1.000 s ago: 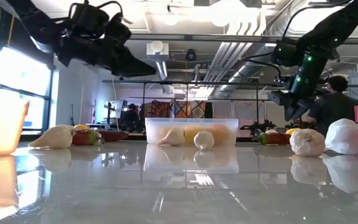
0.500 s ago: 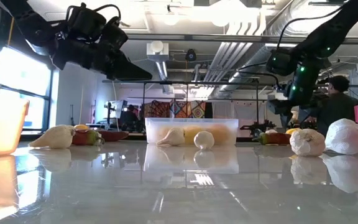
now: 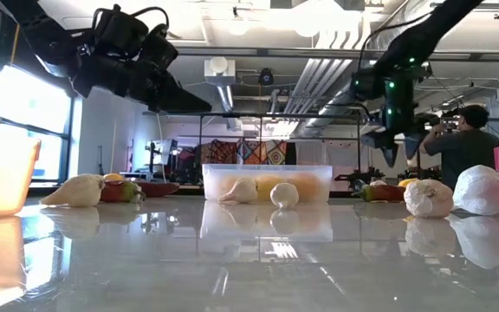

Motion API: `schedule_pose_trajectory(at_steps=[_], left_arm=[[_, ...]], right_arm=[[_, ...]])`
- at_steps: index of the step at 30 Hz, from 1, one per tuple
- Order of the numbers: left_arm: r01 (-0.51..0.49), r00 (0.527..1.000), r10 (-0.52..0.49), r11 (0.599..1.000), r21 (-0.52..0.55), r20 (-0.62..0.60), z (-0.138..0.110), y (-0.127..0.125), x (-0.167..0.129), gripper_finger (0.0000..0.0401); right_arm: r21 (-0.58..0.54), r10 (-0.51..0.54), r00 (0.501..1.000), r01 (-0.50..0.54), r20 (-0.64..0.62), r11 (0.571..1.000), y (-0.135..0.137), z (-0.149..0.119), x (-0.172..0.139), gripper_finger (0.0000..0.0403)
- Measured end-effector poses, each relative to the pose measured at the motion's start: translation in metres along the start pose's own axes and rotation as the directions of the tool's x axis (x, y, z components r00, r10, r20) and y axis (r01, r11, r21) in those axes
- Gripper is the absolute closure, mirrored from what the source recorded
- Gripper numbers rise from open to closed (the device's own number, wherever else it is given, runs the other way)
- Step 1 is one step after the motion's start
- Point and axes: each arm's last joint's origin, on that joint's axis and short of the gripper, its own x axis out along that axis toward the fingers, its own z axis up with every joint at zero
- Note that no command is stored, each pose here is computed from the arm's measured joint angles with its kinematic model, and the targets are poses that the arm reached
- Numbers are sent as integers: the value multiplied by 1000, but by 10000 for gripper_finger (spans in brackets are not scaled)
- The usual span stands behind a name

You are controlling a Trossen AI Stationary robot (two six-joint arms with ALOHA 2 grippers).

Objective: Sort produce into baskets
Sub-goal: Put the right lemon into the transparent bin

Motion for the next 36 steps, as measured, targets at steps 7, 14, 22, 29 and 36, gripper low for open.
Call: schedule_pose_trajectory(at_steps=[7,14,22,29,36], left_arm=[[3,1000,-3,1000,-3,-11,-1,0,0,335],[5,1000,-6,1000,-7,-24,-2,-1,0,335],[1,1000,-1,1000,2,-24,-2,0,0,335],[-1,1000,1,1000,1,-25,-2,0,0,335],[-1,1000,1,1000,1,-25,-2,0,0,335]], right_arm=[[-83,44,971,-65,-233,994,-4,19,25,155],[-125,56,939,-104,-340,987,-3,20,47,155],[-135,52,929,-109,-367,985,-7,17,52,170],[-124,106,916,-166,-386,978,-6,16,51,226],[-156,141,903,-221,-406,963,-2,14,48,235]])
